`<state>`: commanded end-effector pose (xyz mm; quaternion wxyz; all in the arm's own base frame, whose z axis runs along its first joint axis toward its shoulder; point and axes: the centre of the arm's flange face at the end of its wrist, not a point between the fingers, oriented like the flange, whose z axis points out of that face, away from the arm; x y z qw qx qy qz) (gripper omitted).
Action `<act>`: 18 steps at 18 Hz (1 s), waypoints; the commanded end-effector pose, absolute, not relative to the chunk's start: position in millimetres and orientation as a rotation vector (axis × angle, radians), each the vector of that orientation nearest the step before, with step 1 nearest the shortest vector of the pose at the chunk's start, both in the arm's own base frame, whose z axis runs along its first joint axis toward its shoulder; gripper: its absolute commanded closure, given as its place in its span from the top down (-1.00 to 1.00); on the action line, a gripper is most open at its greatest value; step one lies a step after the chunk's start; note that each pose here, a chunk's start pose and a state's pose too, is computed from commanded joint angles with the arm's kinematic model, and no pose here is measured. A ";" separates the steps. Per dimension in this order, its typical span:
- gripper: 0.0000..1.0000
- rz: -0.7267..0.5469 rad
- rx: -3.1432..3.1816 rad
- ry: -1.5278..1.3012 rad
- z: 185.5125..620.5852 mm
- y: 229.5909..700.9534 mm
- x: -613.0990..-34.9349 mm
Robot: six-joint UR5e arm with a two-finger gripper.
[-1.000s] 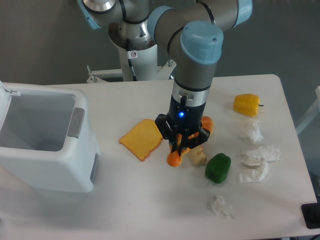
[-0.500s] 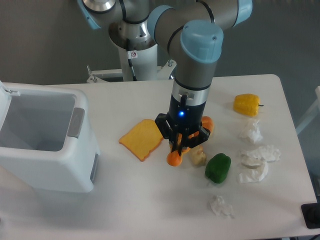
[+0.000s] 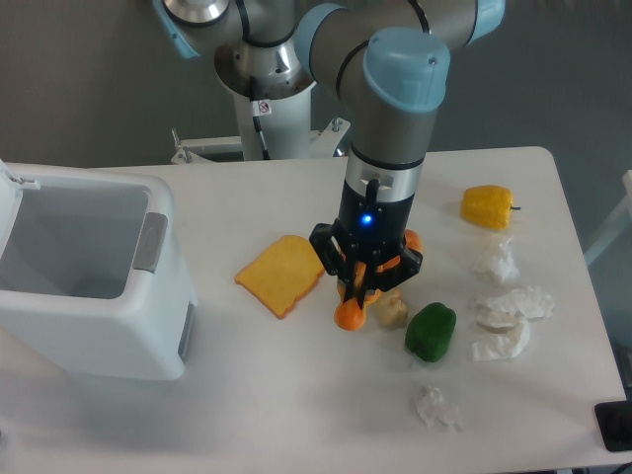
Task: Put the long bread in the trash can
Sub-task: 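Close the gripper on the orange long bread beside the green pepper, then lift the long bread and carry it toward the white trash bin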
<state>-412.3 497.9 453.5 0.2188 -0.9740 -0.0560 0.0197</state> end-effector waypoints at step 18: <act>-0.60 0.044 -2.472 -0.252 518.9 499.8 -393.1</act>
